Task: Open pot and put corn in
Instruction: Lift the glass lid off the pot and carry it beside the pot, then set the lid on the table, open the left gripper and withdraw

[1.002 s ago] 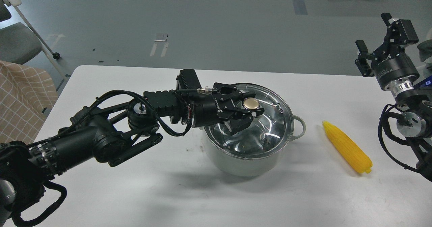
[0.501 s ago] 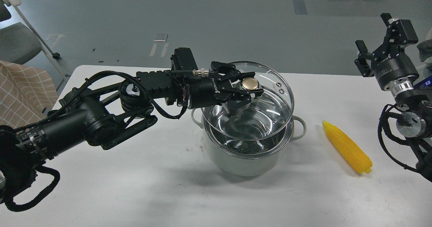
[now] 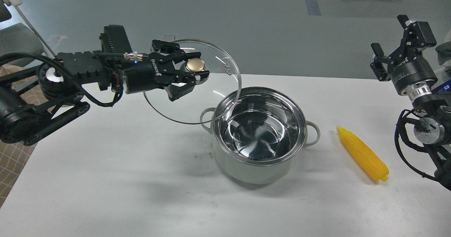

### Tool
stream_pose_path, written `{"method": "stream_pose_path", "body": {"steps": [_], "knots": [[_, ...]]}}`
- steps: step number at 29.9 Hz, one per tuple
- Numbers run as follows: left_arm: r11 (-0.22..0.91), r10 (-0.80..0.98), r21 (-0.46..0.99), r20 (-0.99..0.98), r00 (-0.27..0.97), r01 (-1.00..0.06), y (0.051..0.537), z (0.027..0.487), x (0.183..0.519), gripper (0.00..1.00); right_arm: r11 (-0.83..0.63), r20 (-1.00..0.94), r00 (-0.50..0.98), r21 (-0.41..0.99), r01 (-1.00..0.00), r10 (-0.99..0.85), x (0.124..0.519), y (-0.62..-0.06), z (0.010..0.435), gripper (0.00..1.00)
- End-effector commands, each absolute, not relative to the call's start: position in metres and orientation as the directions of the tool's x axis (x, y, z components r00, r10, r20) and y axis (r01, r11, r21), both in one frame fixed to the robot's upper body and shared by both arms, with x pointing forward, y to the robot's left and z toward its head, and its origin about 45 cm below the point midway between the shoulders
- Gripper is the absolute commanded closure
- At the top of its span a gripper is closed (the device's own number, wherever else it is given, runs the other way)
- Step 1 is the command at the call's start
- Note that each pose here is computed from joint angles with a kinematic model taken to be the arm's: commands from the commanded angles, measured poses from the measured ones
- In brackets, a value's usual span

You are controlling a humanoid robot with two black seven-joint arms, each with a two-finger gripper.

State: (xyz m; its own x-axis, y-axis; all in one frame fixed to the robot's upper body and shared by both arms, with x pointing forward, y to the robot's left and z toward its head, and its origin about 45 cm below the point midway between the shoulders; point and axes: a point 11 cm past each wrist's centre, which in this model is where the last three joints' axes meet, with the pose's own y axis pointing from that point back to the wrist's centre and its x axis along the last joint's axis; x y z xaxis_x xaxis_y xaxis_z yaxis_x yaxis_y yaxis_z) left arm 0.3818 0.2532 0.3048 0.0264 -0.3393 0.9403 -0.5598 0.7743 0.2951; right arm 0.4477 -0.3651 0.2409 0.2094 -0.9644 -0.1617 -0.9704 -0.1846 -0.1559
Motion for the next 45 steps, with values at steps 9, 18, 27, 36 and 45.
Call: {"method": "stream_pose_path", "body": {"steps": [9, 18, 27, 36, 45], "knots": [[0.700, -0.175, 0.259, 0.966, 0.192, -0.666, 0.322, 0.259, 0.348, 0.64, -0.185, -0.164, 0.209, -0.149, -0.971, -0.964, 0.446, -0.365, 0.237, 0.00], [0.565, -0.139, 0.207, 0.978, 0.155, -0.799, 0.387, 0.216, 0.331, 0.64, -0.182, -0.165, 0.204, -0.140, -0.973, -0.965, 0.443, -0.367, 0.233, 0.00], [0.466, -0.170, 0.271, 0.962, 0.215, -0.842, 0.421, 0.170, 0.317, 0.64, -0.182, -0.165, 0.203, -0.136, -0.974, -0.965, 0.443, -0.367, 0.231, 0.00], [0.383, -0.166, 0.368, 0.930, 0.329, -0.847, 0.440, 0.120, 0.292, 0.64, -0.181, -0.166, 0.202, -0.134, -0.974, -0.965, 0.442, -0.367, 0.230, 0.00], [0.384, -0.146, 0.372, 0.928, 0.343, -0.845, 0.433, 0.108, 0.291, 0.63, -0.186, -0.161, 0.206, -0.132, -0.974, -0.965, 0.442, -0.366, 0.229, 0.00]]}}
